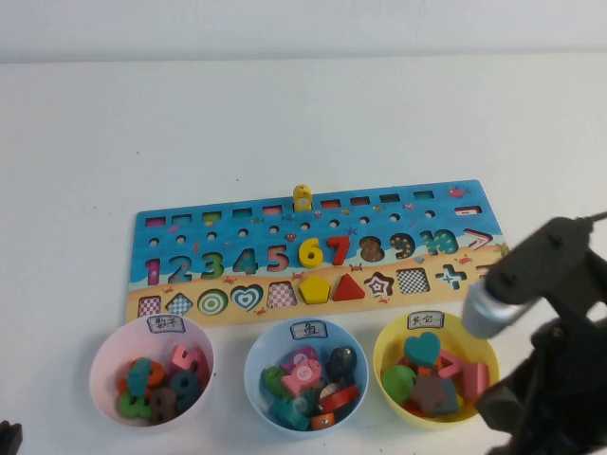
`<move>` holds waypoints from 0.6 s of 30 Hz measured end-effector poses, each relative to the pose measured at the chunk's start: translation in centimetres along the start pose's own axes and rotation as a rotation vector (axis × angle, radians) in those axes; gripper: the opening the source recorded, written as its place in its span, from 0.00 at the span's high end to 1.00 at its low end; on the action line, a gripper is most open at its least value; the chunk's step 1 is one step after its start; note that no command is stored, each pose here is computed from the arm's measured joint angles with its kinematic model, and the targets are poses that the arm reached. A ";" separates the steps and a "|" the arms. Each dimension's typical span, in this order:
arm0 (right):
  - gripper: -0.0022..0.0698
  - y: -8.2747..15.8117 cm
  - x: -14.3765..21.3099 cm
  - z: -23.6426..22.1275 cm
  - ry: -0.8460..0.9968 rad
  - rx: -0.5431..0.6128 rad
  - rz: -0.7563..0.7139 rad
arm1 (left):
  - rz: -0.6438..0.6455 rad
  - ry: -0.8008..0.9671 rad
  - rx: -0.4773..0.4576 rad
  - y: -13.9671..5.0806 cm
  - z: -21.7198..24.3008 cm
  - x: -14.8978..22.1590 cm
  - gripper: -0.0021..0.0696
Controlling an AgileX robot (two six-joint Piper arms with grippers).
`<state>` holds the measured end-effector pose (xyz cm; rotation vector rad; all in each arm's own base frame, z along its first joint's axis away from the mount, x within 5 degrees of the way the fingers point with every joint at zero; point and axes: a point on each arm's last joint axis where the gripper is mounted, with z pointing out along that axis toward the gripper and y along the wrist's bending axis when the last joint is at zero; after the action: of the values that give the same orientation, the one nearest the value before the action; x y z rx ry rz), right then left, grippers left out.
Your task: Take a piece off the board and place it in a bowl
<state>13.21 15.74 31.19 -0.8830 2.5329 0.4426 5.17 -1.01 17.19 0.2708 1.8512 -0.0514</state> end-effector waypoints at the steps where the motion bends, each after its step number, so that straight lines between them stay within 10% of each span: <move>1: 0.99 -0.1 0.7 -0.5 -0.005 0.003 -0.004 | 0.000 0.000 0.000 0.0 0.0 0.0 0.98; 18: 0.99 -4.4 6.5 -0.4 -0.256 0.182 -0.029 | 0.000 0.000 0.000 0.0 0.0 0.0 0.98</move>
<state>11.30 8.99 27.74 -0.7425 2.2815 0.2894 5.17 -1.01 17.19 0.2708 1.8512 -0.0514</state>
